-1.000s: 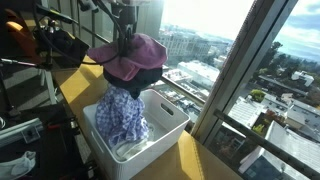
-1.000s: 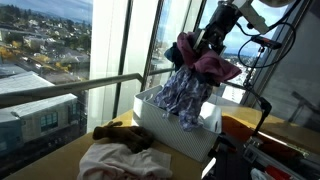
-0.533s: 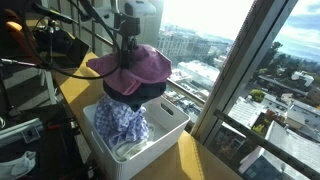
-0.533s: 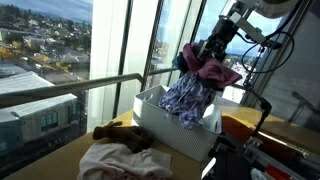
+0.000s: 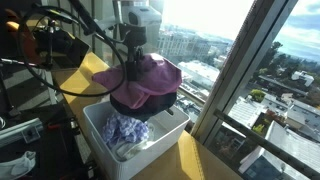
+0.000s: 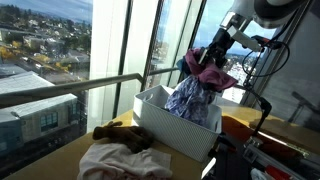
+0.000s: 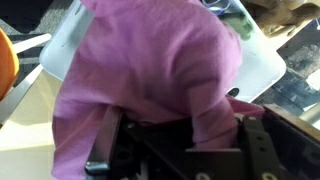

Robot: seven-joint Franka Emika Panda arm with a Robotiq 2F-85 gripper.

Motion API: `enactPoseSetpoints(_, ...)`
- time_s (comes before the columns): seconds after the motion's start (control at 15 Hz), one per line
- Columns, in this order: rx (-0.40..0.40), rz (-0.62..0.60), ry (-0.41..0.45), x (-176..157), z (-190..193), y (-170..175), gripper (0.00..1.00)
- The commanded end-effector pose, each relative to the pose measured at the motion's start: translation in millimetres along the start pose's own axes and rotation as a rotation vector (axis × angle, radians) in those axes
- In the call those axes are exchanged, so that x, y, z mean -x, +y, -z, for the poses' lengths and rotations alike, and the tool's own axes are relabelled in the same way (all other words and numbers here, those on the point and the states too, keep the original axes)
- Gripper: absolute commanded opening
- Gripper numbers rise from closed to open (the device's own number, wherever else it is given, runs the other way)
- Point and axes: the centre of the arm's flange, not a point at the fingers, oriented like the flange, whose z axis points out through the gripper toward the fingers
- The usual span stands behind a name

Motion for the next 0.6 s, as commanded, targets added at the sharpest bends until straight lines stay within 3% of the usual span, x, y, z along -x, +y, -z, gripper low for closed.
enactPoseSetpoints(0.0,0.010,0.012,0.051,6,-18,-5,0.01)
enactPoseSetpoints(0.13,0.018,0.017,0.059,-11,-45,-15,0.01)
enactPoseSetpoints(0.2,0.018,0.012,0.063,-18,-53,-18,0.29)
enactPoseSetpoints(0.33,0.017,0.011,0.072,-31,-66,-23,0.35)
enactPoseSetpoints(0.53,0.009,0.004,0.079,-16,-48,-15,0.56)
